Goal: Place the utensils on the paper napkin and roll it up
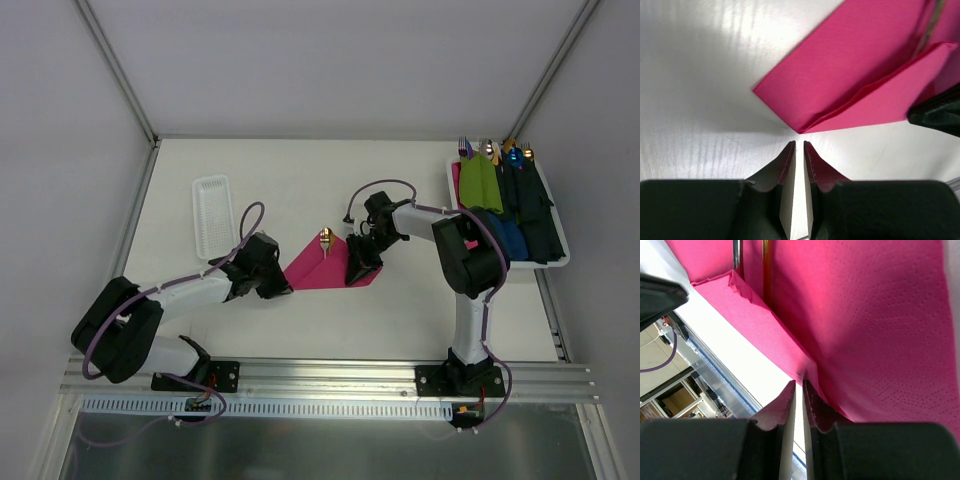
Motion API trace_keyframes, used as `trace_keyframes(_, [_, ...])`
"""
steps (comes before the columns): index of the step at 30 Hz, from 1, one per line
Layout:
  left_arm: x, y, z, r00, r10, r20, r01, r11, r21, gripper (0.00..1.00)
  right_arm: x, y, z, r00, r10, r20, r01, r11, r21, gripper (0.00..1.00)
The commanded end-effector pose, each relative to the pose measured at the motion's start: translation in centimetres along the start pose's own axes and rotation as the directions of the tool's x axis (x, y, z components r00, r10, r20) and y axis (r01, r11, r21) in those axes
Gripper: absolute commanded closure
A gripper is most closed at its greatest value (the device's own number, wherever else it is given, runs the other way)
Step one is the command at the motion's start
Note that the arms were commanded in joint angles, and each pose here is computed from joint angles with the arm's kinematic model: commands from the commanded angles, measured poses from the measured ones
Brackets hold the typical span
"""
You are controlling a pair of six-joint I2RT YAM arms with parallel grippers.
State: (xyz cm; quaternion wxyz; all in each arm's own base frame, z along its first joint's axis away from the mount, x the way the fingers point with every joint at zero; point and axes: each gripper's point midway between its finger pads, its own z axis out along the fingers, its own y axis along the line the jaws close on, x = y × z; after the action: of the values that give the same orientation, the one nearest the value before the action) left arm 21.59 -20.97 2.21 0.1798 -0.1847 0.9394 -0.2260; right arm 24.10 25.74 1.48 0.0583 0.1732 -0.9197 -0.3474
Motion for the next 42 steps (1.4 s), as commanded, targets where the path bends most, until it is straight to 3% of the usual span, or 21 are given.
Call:
trace_keyframes(1, [-1.6, -4.9, -2.0, 0.986, 0.149, 0.079, -0.162, 0.966, 0.203, 0.86, 0.1, -1.4, 0.5, 1.000, -0.019, -0.019, 0.020, 0.998, 0.059, 0.86])
trace_keyframes(5, [-1.7, -9.0, -2.9, 0.963, 0.248, 0.108, -0.270, 0.906, 0.324, 0.84, 0.0, -1.3, 0.5, 1.000, -0.021, -0.017, 0.022, 0.998, 0.056, 0.86])
trace_keyframes(8, [-1.7, -10.6, -2.1, 0.956, 0.275, 0.101, -0.293, 0.894, 0.339, 0.85, 0.0, -1.3, 0.4, 1.000, -0.020, -0.019, 0.021, 0.998, 0.054, 0.86])
trace_keyframes(14, [-0.7, -12.6, 0.1, 0.966, 0.253, 0.049, -0.249, 0.868, 0.430, 0.88, 0.2, -1.4, 0.5, 0.999, -0.024, -0.024, 0.025, 0.998, 0.053, 0.86])
trace_keyframes(23, [0.4, -16.1, 1.0, 0.970, 0.238, 0.048, -0.211, 0.729, 0.651, 0.95, 0.1, -1.3, 0.5, 0.999, -0.026, -0.026, 0.027, 0.998, 0.050, 0.86])
trace_keyframes(33, [-0.8, -13.9, 3.0, 0.991, 0.132, 0.021, -0.114, 0.759, 0.641, 1.00, 0.0, -1.4, 0.3, 0.999, -0.038, -0.021, 0.039, 0.998, 0.057, 0.86])
trace_keyframes(42, [-0.5, -12.5, 4.2, 0.992, 0.126, 0.003, -0.099, 0.765, 0.636, 1.00, 0.0, -1.5, 0.3, 0.999, -0.041, -0.024, 0.043, 0.997, 0.067, 0.86])
